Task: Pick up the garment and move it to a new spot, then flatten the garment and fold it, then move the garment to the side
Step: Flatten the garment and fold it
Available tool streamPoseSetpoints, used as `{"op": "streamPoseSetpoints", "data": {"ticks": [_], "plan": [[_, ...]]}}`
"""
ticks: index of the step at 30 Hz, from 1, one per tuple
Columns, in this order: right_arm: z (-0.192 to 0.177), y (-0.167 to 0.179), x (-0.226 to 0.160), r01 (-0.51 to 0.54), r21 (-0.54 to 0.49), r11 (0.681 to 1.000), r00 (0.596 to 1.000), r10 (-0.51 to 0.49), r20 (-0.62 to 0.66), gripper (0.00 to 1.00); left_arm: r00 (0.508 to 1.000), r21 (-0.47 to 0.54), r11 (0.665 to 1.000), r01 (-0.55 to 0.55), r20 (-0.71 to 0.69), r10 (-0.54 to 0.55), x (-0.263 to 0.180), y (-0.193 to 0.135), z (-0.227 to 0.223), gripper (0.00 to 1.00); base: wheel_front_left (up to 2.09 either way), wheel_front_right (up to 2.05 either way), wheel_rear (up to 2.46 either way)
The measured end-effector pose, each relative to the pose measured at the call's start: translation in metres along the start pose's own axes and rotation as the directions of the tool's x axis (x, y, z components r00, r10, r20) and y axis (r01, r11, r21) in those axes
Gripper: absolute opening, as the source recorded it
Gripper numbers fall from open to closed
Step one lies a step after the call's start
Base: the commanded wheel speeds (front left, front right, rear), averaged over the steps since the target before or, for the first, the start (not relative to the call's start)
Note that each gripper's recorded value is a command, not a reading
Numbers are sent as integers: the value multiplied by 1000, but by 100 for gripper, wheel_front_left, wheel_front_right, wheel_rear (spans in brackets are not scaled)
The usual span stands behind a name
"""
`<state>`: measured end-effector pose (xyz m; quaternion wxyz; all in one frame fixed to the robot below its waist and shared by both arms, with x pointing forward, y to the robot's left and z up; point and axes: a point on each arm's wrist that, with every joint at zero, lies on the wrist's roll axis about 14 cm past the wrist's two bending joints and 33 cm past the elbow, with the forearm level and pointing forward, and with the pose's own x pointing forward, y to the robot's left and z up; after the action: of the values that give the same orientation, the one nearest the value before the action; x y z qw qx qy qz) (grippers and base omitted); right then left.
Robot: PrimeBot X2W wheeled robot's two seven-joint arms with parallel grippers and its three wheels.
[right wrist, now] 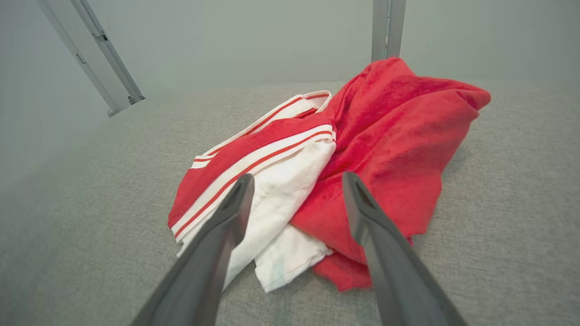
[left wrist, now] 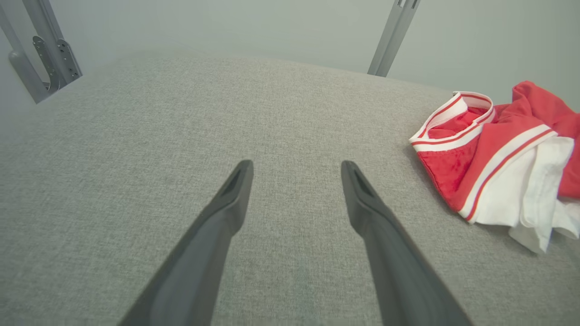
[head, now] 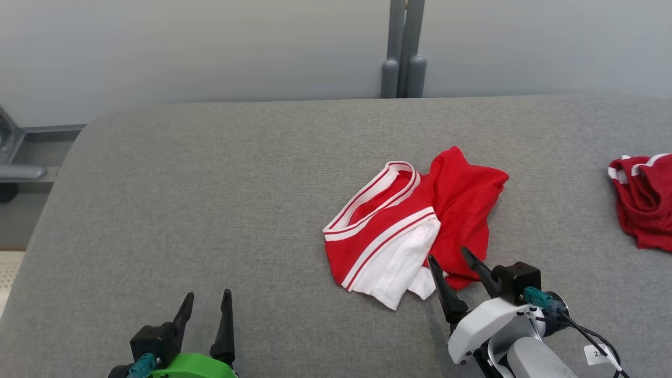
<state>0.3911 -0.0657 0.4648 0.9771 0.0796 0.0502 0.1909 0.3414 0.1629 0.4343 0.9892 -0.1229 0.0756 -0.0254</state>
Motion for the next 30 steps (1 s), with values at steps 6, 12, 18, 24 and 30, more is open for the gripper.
{"op": "streamPoseSetpoints", "data": {"ticks": [6,12,18,24,30], "plan": [[-19,2,19,-16,12,1000,997,17,-74,100,1000,-17,1000,-13,-13,13,-8,4,-5,100,0,0,0],[-37,17,36,-59,34,998,989,63,-133,100,997,-45,997,-66,-35,64,-19,17,-14,100,0,0,0],[-42,32,48,-108,36,993,982,113,-150,24,993,-60,992,-109,-45,106,-27,28,-18,100,0,0,0],[-46,32,56,-107,38,994,980,112,-166,0,990,-75,989,-127,-73,121,-31,31,-26,100,0,0,0],[-27,36,62,-125,37,991,986,129,-105,0,991,-84,990,-111,-80,104,-28,26,-28,100,0,0,0]]}}
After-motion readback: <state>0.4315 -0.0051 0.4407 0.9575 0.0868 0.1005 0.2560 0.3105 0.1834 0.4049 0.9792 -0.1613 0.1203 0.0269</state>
